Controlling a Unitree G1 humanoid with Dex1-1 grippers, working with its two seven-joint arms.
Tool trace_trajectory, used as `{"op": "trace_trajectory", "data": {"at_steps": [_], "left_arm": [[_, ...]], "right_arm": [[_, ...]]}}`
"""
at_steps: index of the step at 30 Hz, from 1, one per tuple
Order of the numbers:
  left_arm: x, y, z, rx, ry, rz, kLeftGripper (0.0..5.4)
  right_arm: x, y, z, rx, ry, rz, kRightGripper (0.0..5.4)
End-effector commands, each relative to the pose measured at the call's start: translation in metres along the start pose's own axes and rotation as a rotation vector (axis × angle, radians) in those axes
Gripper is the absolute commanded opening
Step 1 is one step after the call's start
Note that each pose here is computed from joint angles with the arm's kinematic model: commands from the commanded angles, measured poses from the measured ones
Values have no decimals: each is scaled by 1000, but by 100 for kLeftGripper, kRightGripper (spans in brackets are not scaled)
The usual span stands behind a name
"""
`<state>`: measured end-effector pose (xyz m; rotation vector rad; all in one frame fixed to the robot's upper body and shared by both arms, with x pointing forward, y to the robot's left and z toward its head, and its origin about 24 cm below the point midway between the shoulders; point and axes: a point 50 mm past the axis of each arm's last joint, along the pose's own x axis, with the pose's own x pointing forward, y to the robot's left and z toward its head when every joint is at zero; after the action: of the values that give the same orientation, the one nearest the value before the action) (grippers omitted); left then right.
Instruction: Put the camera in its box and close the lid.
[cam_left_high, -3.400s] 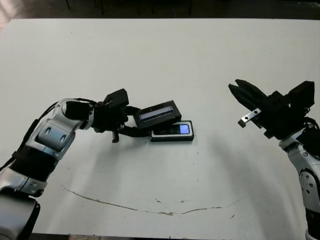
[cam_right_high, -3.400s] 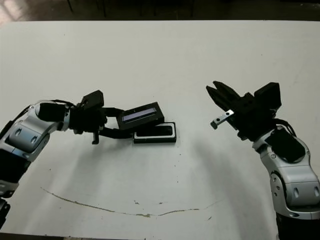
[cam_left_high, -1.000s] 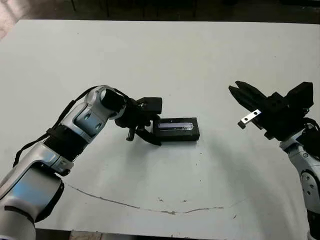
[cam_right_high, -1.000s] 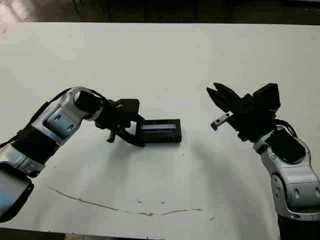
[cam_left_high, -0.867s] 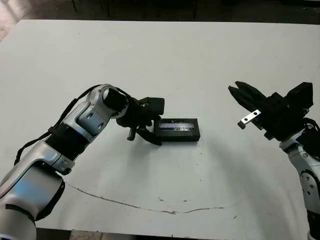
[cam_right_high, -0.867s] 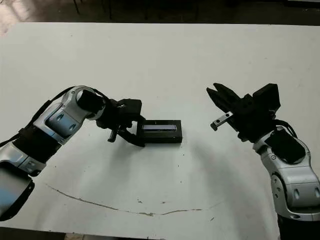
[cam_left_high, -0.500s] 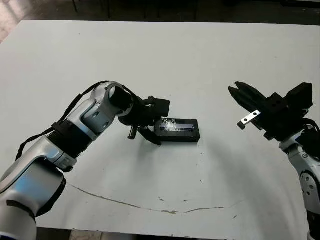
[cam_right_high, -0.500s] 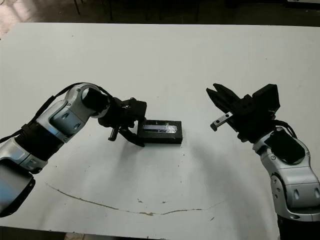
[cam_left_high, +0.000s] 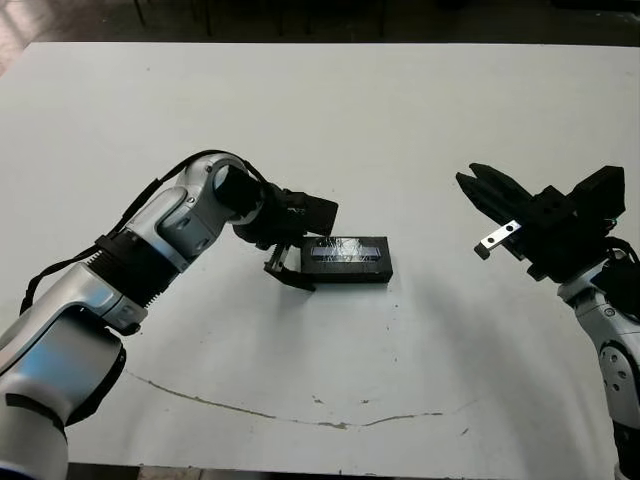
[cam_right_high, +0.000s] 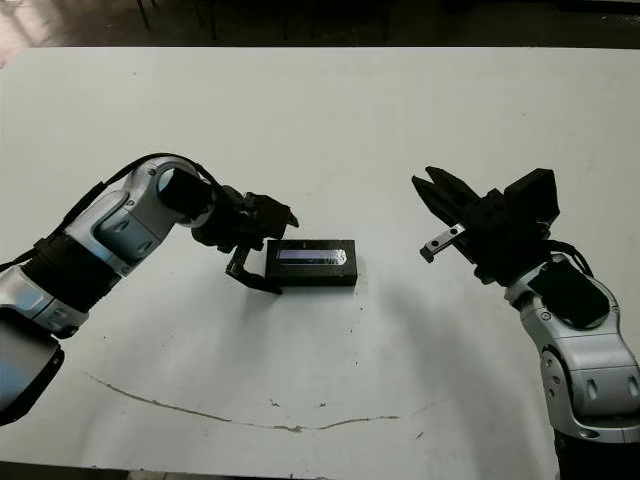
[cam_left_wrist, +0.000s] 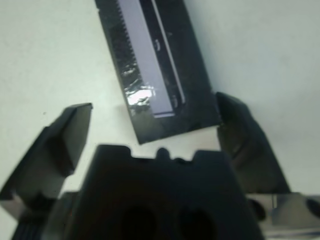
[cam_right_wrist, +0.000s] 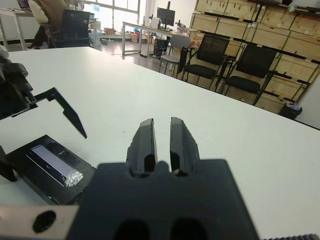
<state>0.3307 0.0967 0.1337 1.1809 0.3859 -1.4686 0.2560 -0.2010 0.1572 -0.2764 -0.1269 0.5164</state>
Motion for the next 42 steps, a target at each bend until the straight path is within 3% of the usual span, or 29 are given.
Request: {"op": "trace_trajectory", "data": {"at_steps": [1, 10, 17, 21, 24, 28, 31, 37, 42], "left_arm": [[11, -42, -56, -168, 148, -113, 539], [-14, -54, -80, -167, 184, -35, 539], [-36, -65, -94, -272, 198, 73, 539], [-52, -73, -99, -339, 144, 275, 539], [-60, -77, -98, -461, 33, 555, 519], [-63, -79, -81, -633, -199, 898, 430], [-63, -76, -59, -676, -360, 1043, 358], [-56, -72, -4, -766, -566, 1155, 216], [-46, -70, 27, -867, -630, 1152, 95]], "right_arm": [[0, 0, -5, 9, 24, 1, 0], [2, 1, -4, -2, 27, 12, 0], [3, 1, -3, 3, 25, 14, 0], [2, 0, -3, -2, 24, 6, 0], [2, 0, -3, -2, 30, 2, 0], [3, 0, -4, 3, 32, 1, 0], [4, 0, -5, 6, 30, 2, 0], [6, 1, -4, 14, 23, -4, 0], [6, 1, -5, 30, 17, -11, 0]]}}
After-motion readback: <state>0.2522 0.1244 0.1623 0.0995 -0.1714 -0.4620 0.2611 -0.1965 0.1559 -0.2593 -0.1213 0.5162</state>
